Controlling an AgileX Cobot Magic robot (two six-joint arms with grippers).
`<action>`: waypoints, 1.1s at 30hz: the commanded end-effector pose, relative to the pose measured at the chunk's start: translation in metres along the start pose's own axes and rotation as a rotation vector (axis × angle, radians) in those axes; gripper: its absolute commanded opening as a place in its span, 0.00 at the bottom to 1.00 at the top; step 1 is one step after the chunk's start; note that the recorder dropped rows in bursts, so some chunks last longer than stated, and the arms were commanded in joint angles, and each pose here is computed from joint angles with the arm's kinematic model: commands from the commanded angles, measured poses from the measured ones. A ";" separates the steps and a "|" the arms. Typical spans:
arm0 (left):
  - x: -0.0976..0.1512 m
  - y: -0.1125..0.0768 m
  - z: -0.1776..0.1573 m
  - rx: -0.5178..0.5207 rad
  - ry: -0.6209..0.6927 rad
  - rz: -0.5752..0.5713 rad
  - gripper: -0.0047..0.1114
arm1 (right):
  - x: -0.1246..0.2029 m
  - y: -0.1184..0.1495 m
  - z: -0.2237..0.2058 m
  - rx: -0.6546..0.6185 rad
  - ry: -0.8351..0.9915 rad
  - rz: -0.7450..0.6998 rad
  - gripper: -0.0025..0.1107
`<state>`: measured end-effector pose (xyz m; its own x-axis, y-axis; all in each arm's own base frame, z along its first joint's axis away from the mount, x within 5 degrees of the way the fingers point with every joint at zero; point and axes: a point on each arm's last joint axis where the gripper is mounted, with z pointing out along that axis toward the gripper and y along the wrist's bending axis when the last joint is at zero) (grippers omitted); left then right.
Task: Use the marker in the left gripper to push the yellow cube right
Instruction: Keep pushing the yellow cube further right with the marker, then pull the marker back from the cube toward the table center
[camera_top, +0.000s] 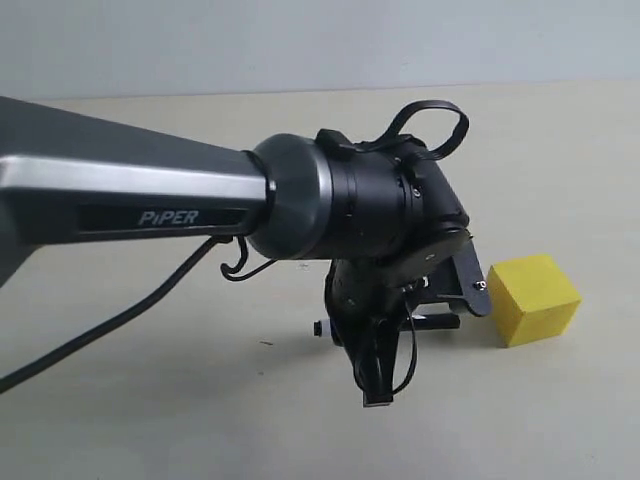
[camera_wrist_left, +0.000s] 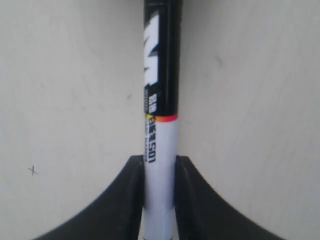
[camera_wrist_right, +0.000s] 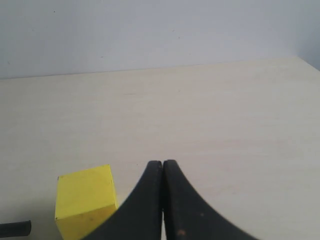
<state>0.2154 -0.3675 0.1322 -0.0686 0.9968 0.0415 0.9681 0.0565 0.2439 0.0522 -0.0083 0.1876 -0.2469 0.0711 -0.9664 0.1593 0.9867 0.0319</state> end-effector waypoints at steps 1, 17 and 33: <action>0.001 0.003 -0.001 -0.006 0.006 -0.015 0.04 | 0.001 0.000 0.000 0.002 -0.005 -0.005 0.02; -0.023 0.011 0.007 -0.044 -0.102 -0.019 0.04 | 0.001 0.000 0.000 0.002 -0.005 -0.005 0.02; 0.015 0.044 -0.018 -0.037 0.035 -0.494 0.04 | 0.001 0.000 0.000 0.002 -0.005 -0.005 0.02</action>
<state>0.2389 -0.3645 0.1366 -0.3420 0.9395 0.0175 0.9076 0.3255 0.2652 0.0522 -0.0083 0.1876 -0.2469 0.0711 -0.9664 0.1593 0.9867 0.0319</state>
